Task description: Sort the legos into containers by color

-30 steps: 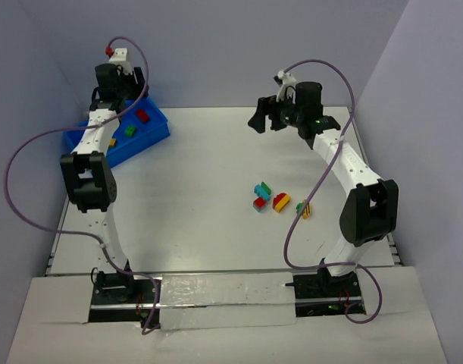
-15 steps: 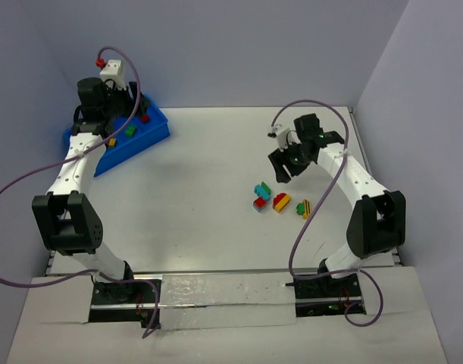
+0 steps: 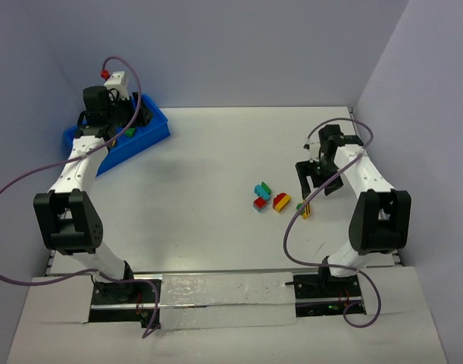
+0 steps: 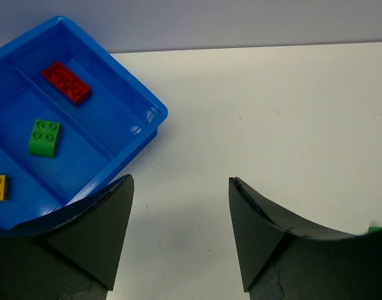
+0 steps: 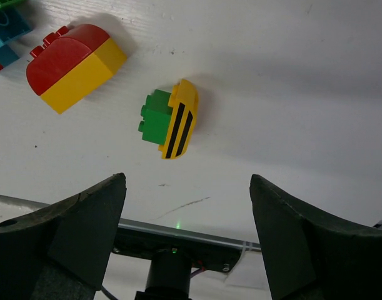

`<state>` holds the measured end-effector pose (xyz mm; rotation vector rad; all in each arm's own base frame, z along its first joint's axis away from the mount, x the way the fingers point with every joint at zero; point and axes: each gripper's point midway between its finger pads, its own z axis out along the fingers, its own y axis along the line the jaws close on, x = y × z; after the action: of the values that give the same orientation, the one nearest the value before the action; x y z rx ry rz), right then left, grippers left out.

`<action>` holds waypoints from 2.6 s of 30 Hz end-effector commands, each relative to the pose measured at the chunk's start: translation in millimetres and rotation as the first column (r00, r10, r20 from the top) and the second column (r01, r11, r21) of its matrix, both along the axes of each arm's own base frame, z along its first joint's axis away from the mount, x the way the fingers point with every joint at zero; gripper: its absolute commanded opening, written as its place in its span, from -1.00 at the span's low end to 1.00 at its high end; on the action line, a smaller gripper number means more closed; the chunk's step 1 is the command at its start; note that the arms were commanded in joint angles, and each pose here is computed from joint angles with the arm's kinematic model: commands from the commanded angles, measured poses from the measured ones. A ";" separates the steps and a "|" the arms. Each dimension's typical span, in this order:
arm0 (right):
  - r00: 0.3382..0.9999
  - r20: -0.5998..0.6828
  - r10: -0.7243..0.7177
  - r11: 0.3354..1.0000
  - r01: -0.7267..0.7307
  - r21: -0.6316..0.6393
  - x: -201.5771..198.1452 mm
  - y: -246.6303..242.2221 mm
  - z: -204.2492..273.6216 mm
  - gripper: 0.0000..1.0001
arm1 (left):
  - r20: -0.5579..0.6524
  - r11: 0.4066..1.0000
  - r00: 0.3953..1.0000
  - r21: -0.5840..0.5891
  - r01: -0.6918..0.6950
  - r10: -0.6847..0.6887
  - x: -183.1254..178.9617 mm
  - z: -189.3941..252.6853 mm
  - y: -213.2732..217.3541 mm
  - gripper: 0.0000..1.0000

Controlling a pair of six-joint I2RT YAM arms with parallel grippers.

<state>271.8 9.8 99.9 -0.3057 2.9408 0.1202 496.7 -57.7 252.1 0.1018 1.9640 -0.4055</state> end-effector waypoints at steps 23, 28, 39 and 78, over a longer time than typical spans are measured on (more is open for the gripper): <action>0.946 -0.212 -0.246 0.969 0.238 -0.064 -7.7 18.9 -55.7 0.73 | 0.009 0.997 0.998 0.031 -0.065 0.064 -13.1 12.4 10.9 0.51; 0.936 -0.241 -0.258 0.965 0.241 -0.099 -10.7 15.7 -69.5 0.54 | -0.002 0.997 0.998 0.037 -0.062 0.062 -11.8 11.1 11.0 0.52; 0.921 -0.306 -0.240 0.971 0.234 -0.057 -18.6 25.4 -79.9 0.03 | -0.026 0.998 0.998 0.046 -0.050 0.051 -13.2 5.0 10.2 0.54; 0.902 -0.069 -0.426 0.307 0.217 0.927 201.1 247.3 246.5 -1.00 | 0.320 0.829 0.859 -0.275 0.488 -0.399 -35.9 95.0 -263.9 0.40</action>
<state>486.4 245.4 299.4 0.5352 2.2560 1.4191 443.3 -323.2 315.6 0.4383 1.6515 -1.0136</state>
